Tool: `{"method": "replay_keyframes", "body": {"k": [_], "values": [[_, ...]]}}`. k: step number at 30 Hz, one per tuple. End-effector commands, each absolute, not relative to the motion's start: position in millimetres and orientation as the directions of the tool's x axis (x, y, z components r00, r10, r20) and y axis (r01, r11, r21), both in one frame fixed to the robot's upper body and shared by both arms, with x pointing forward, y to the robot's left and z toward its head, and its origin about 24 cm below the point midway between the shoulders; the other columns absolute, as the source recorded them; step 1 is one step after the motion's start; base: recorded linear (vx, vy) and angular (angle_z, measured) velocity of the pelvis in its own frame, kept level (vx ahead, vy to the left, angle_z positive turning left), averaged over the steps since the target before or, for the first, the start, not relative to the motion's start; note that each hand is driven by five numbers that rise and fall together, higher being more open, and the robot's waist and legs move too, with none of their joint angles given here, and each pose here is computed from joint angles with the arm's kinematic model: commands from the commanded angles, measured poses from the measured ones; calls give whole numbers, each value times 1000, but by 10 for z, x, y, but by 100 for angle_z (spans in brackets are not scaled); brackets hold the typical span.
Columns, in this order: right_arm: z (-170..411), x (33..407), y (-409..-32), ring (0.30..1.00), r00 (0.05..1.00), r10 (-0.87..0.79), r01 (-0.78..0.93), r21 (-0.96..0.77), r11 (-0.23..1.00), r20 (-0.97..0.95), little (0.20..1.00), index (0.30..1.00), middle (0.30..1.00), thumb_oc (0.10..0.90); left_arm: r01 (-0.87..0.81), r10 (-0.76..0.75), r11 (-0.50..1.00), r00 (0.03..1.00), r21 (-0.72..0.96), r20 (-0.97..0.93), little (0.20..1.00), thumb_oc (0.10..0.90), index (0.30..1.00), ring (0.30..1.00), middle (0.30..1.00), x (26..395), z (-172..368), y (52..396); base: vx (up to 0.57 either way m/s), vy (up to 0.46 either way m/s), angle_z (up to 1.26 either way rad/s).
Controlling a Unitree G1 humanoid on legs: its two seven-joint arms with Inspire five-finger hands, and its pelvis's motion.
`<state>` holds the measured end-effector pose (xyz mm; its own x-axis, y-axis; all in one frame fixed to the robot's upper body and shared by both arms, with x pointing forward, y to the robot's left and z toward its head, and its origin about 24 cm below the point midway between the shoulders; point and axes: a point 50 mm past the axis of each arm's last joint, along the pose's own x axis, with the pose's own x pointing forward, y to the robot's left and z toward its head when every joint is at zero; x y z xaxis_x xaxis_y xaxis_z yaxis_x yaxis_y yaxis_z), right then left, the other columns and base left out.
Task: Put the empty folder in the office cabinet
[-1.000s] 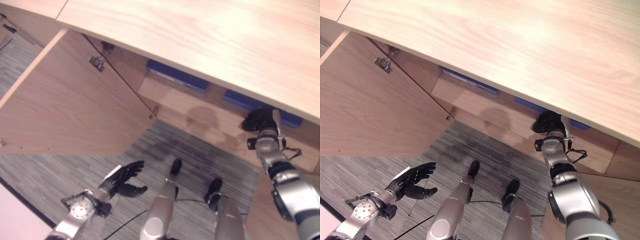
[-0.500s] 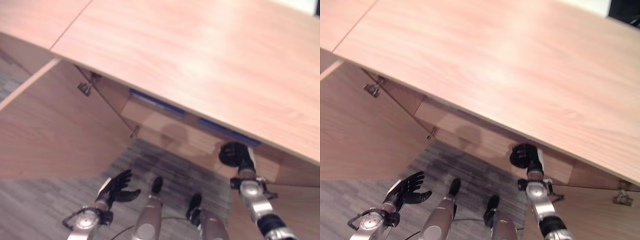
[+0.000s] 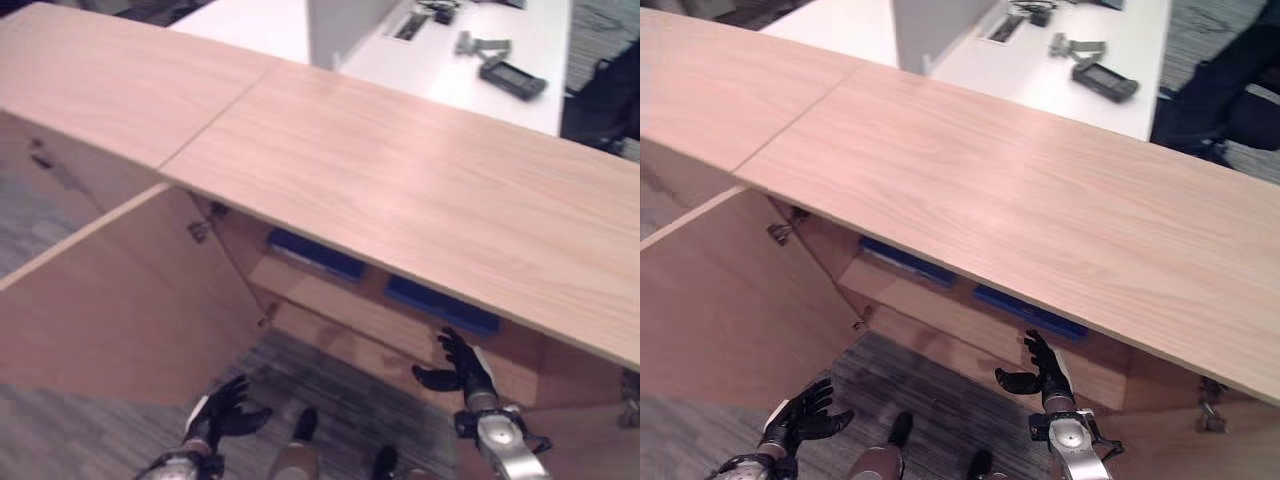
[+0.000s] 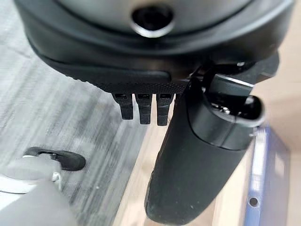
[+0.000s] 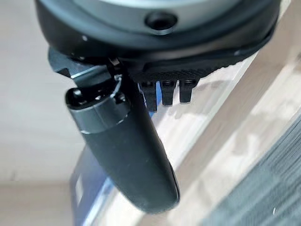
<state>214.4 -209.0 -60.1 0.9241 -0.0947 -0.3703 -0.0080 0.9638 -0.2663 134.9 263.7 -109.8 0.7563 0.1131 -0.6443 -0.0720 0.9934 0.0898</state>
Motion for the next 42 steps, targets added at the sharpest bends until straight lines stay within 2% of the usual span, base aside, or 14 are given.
{"method": "replay_keyframes", "body": {"k": [1, 16, 28, 33, 42], "values": [[-149, 2437, -2083, 900, 989, -36, -10, -313, 950, -142, 900, 900, 900, 800, -79, 142, 987, 828, 137, -542, 900, 800, 900, 900, 900, 1552, -929, 2716, -199, 125, 61], [-225, 2319, -2208, 900, 977, -81, 19, -297, 955, -198, 900, 900, 900, 800, -60, 117, 990, 852, 127, -511, 900, 800, 900, 900, 900, 1662, -869, 2648, -55, 165, 70], [-409, 2328, -1877, 900, 963, -58, 22, -140, 990, -265, 900, 900, 900, 800, -95, 166, 980, 874, 173, -457, 900, 800, 900, 900, 900, 1718, -726, 2832, -47, 152, 35], [-408, 2280, -1899, 900, 964, -62, 31, -124, 992, -258, 900, 900, 900, 800, -51, 117, 985, 899, 164, -423, 900, 800, 900, 900, 900, 1893, -679, 2707, 4, 53, 103], [-589, 2034, -2038, 900, 935, -85, 29, -164, 986, -345, 900, 900, 900, 800, -60, 108, 991, 894, 123, -434, 900, 800, 900, 900, 900, 1765, -739, 2619, 71, -49, 41]]}}
